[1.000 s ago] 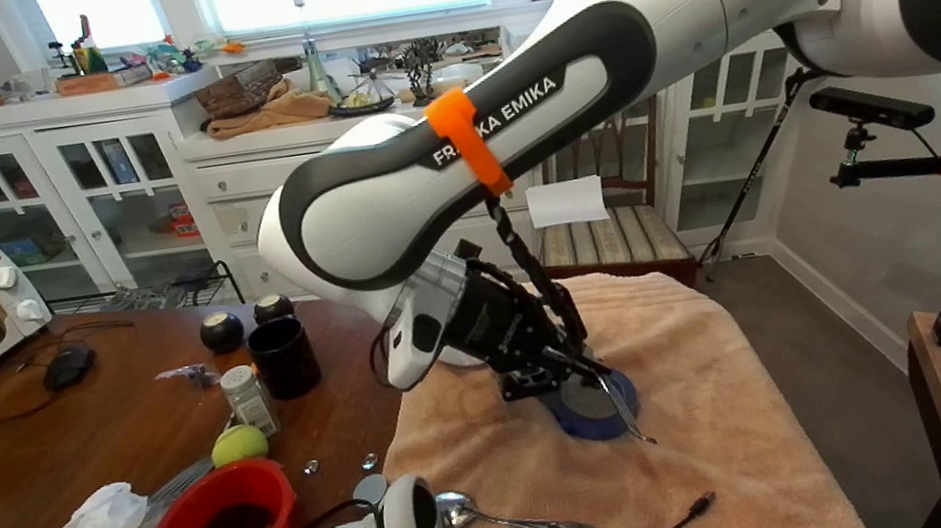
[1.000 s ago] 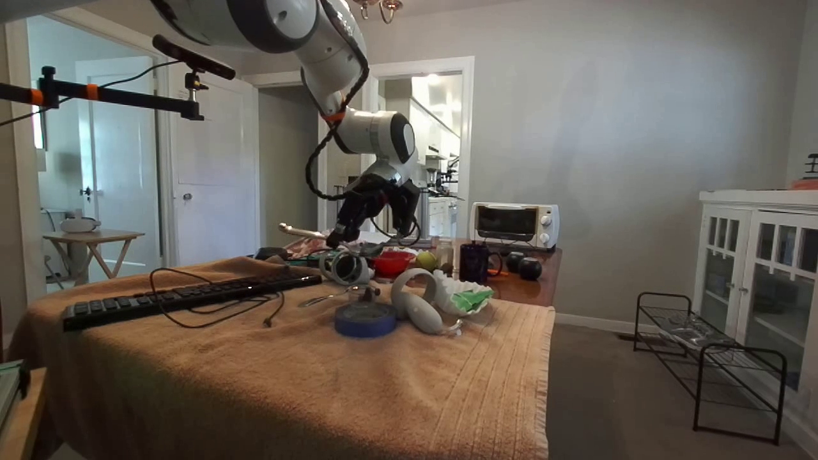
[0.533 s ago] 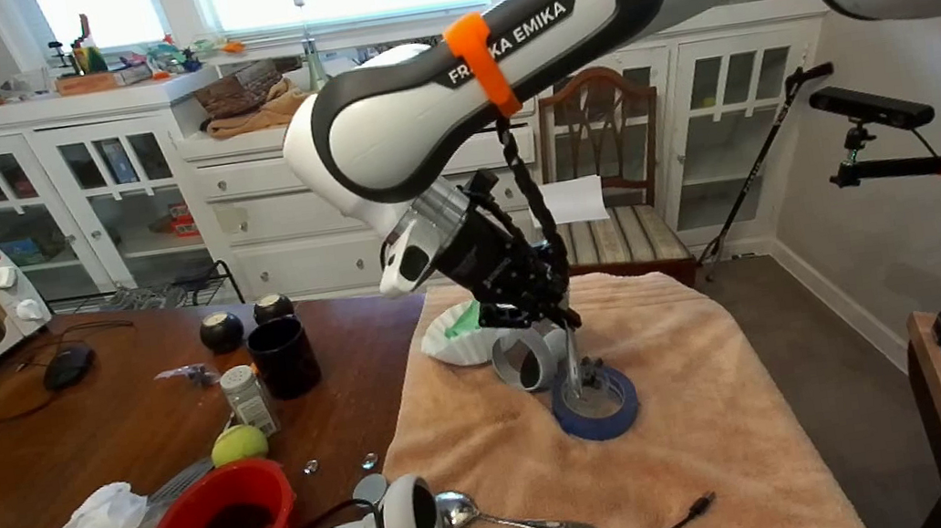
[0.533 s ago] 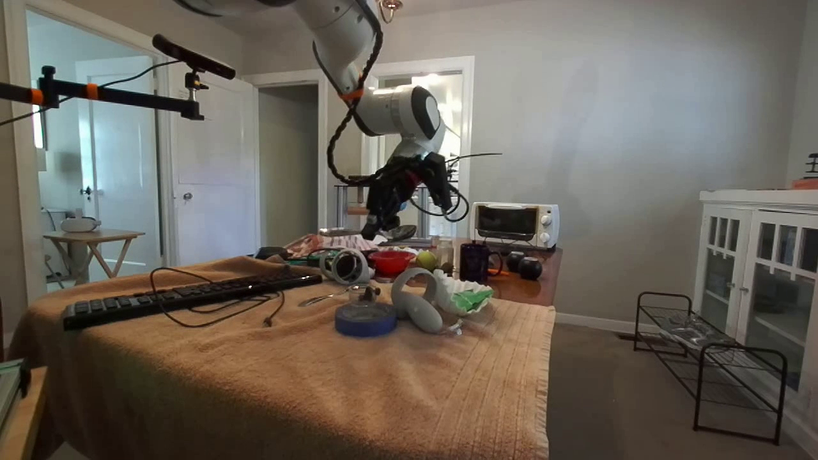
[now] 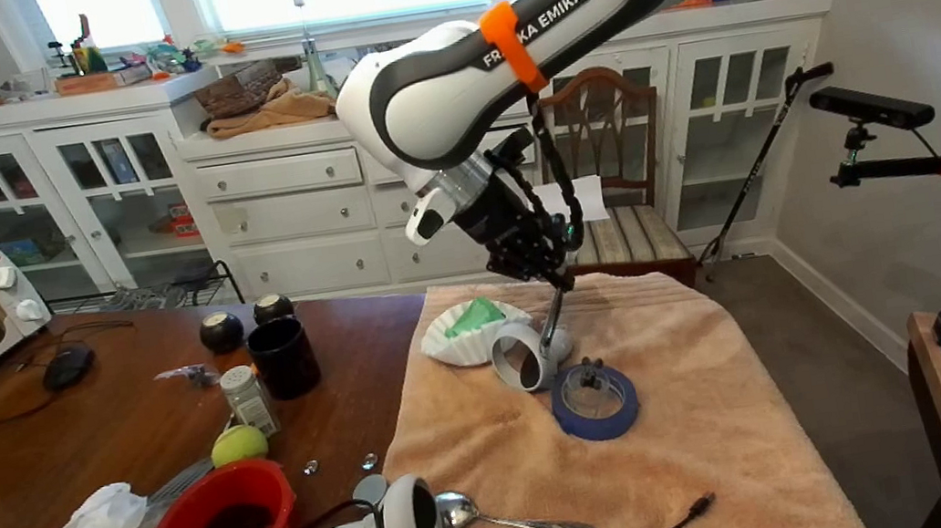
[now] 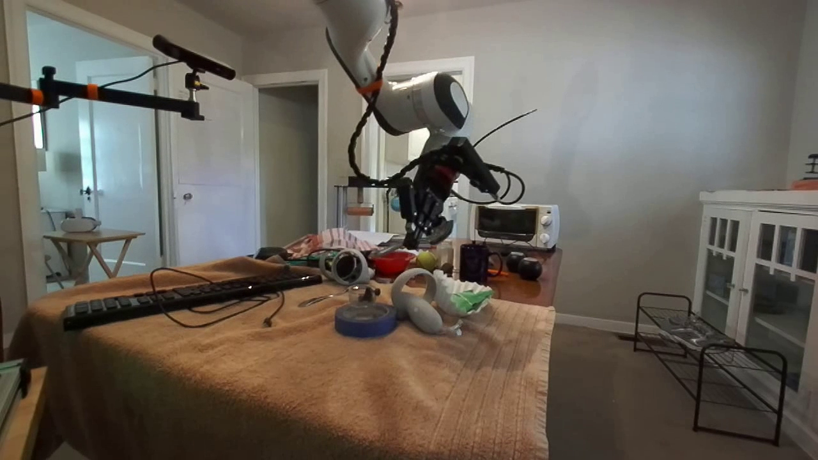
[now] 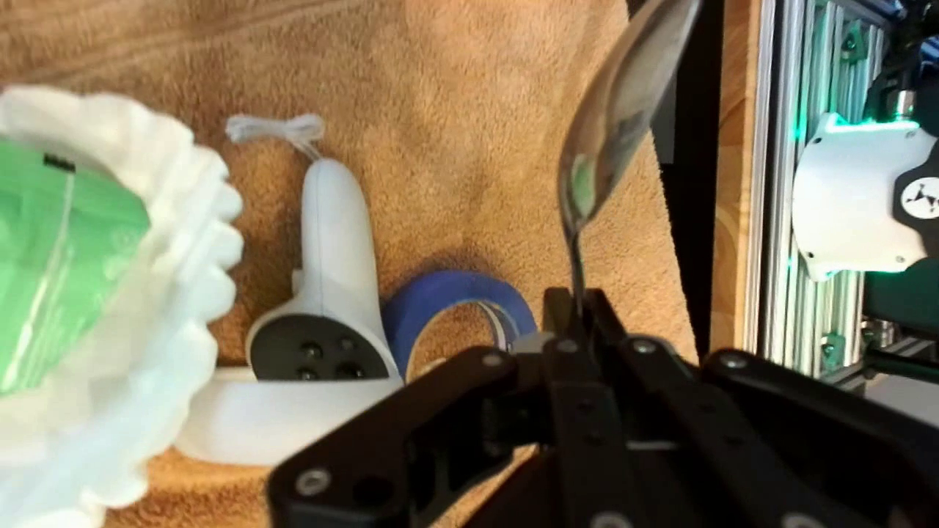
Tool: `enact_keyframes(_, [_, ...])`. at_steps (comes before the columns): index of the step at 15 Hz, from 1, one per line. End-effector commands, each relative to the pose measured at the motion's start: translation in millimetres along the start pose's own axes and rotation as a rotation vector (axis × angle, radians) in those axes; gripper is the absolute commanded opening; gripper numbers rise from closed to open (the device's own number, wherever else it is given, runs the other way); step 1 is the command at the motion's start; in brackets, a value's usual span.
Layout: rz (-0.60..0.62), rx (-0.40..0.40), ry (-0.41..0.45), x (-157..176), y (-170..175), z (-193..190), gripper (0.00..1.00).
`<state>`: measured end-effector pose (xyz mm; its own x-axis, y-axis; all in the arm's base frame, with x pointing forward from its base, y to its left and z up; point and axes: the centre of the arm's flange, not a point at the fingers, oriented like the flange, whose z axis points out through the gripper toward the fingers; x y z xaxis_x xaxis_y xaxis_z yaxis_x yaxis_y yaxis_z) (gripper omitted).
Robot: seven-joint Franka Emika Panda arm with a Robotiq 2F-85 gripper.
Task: Use one silver spoon to place the toy car in the glass cup.
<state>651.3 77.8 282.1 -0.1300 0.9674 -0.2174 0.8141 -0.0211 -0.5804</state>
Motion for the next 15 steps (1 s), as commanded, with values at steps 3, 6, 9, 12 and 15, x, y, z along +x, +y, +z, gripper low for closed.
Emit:
enact_keyframes(3, [0.3, -0.028, -0.064, -26.0, -32.9, 21.9, 0.01])
enact_keyframes(6, [0.457, -0.01, -0.102, -35.6, -44.9, 30.9, 0.01])
enact_keyframes(9, [0.614, 0.018, -0.136, -38.3, -51.5, 41.1, 0.01])
enact_keyframes(12, [0.765, 0.048, -0.164, -34.1, -48.6, 53.6, 0.01])
enact_keyframes(15, [0.913, 0.09, -0.193, -28.8, -44.3, 65.9, 0.01])
